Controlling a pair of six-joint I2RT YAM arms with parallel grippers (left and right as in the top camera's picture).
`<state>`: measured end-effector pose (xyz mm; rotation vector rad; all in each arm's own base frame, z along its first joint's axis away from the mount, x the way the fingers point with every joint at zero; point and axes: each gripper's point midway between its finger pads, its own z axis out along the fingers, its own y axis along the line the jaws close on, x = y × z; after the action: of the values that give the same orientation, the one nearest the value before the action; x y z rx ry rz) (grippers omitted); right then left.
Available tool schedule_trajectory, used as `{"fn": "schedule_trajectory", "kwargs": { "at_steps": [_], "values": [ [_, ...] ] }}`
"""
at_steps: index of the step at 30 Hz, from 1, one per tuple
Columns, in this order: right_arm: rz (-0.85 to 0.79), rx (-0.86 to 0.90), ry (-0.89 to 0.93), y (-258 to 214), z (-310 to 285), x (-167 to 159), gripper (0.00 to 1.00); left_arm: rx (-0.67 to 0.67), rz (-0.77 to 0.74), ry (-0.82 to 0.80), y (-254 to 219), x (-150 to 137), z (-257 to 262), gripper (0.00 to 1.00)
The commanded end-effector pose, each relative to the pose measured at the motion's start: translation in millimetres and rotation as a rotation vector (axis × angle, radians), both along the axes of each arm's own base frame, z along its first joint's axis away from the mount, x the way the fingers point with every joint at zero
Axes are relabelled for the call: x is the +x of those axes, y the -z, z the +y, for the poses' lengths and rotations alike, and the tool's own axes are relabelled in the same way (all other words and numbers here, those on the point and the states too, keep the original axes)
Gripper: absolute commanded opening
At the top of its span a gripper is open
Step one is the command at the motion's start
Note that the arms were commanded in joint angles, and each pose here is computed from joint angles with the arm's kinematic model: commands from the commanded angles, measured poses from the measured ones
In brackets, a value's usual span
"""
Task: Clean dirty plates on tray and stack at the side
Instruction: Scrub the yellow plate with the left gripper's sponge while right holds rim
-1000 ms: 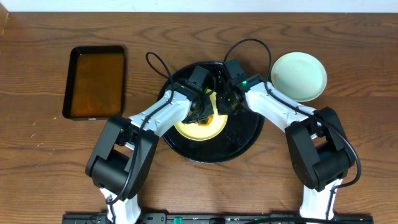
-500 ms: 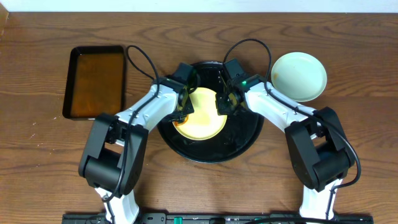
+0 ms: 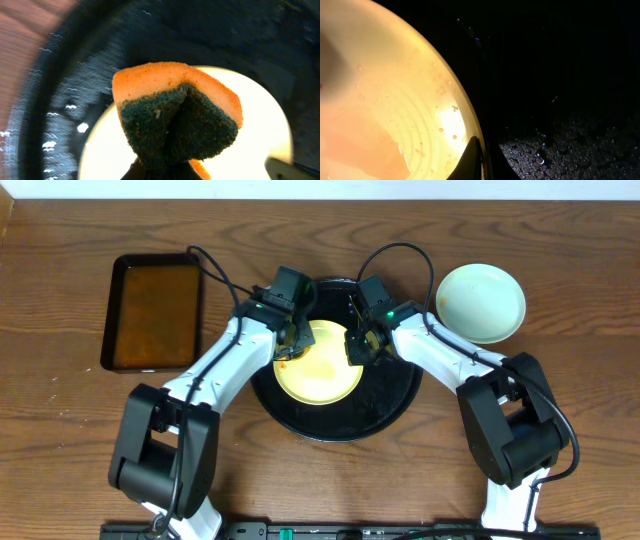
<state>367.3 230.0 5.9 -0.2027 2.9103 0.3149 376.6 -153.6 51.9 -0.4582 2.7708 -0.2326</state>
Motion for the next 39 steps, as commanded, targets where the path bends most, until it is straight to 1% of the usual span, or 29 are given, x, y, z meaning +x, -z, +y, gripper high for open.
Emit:
{"fn": "schedule_trajectory", "kwargs": {
  "at_steps": [1,4,7,12,15,21,25,29,32,36,39],
  "values": [
    [0.032,-0.074,0.023,21,-15,-7,0.01,-0.047,0.058,0.003,22,-13,-20,0.08],
    [0.032,-0.074,0.023,21,-15,-7,0.01,-0.064,0.072,0.037,35,-15,-37,0.08],
    [0.033,-0.074,0.022,21,-15,-7,0.01,-0.053,0.093,0.047,51,-17,-41,0.08],
    [0.036,-0.076,0.022,22,-15,-8,0.01,-0.024,0.139,0.016,70,-19,-28,0.08],
    [0.036,-0.076,0.022,22,-15,-8,0.01,0.025,0.139,-0.024,74,-14,-9,0.08],
    [0.037,-0.076,0.022,22,-15,-8,0.01,0.106,0.115,-0.072,73,-4,24,0.08],
    [0.037,-0.076,0.022,22,-15,-8,0.01,0.118,0.115,-0.105,73,0,38,0.08],
    [0.039,-0.078,0.022,22,-16,-9,0.01,0.196,0.11,-0.158,72,2,65,0.08],
    [0.042,-0.08,0.022,22,-16,-9,0.01,0.214,0.12,-0.147,69,2,77,0.08],
    [0.04,-0.079,0.022,22,-16,-9,0.01,0.219,0.101,-0.122,50,7,83,0.08],
    [0.04,-0.079,0.022,22,-16,-9,0.01,0.2,0.046,-0.125,27,13,80,0.08]
  ]
}}
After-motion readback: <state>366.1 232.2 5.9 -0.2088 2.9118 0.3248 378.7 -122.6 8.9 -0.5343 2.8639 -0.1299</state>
